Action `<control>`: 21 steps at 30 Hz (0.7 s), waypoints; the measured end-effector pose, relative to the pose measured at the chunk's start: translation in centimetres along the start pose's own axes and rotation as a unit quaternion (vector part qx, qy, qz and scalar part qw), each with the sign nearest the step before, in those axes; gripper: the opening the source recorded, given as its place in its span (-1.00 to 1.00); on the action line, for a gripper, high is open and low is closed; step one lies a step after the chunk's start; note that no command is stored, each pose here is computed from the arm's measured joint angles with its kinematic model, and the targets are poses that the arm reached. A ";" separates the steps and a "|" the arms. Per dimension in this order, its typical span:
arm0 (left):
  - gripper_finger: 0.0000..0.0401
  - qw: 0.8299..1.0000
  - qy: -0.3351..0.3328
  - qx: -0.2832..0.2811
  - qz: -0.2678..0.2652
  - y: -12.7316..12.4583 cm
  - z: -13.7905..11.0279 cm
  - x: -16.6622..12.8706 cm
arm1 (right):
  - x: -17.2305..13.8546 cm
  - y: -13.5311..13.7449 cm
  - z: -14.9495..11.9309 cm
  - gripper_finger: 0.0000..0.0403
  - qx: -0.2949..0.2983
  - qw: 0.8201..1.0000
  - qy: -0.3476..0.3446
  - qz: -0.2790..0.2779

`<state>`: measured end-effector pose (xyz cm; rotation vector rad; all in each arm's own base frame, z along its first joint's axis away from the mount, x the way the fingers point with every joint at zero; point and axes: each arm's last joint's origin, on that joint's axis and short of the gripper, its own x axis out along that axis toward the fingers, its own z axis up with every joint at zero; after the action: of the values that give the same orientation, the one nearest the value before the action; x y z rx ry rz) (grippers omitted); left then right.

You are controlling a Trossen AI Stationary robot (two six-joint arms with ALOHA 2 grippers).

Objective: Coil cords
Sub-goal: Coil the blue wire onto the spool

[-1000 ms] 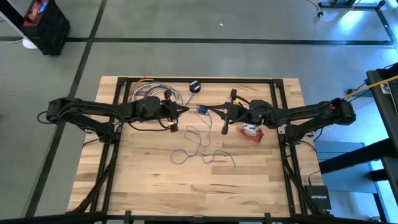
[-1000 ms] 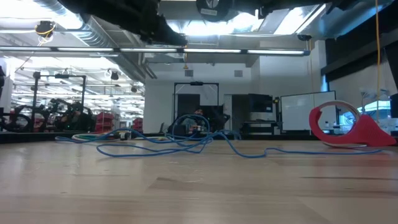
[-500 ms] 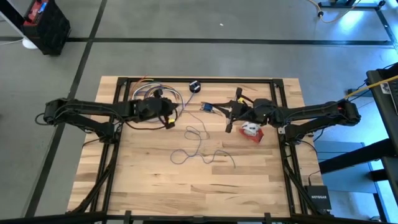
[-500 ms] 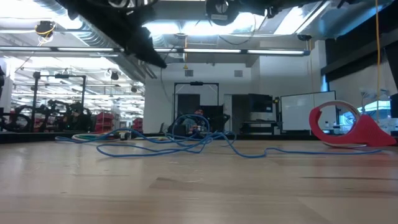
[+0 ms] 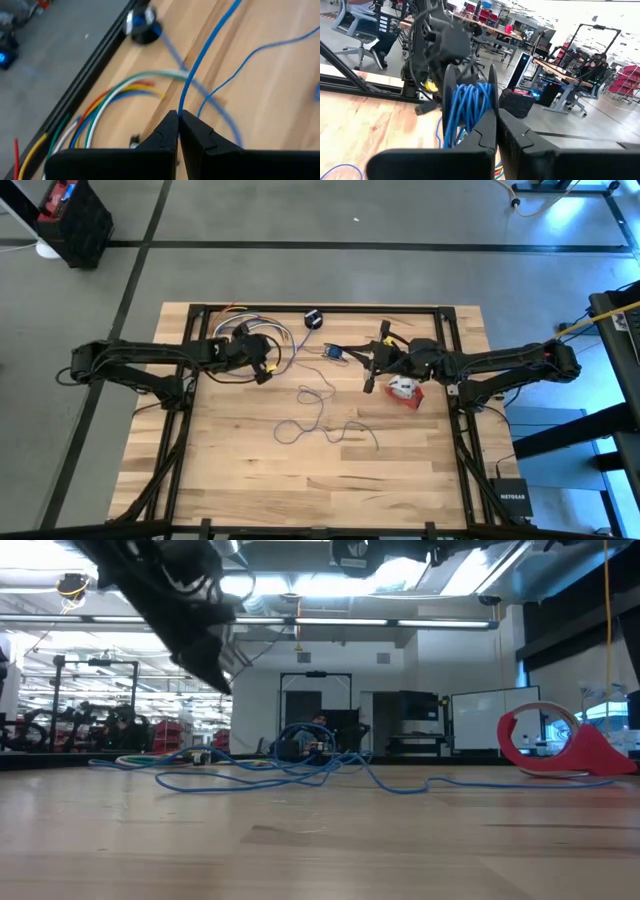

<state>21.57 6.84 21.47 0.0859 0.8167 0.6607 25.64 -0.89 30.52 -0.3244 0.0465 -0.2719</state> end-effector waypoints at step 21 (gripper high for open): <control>-0.87 0.989 0.061 -0.123 0.051 2.0 -4.9 2.7 | 0.0 -0.1 0.2 -0.96 -0.008 1.000 -0.012 -0.004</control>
<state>18.46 9.09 16.93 -0.1391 0.8455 0.8652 25.63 -0.88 30.78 -0.3441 0.0237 -0.2749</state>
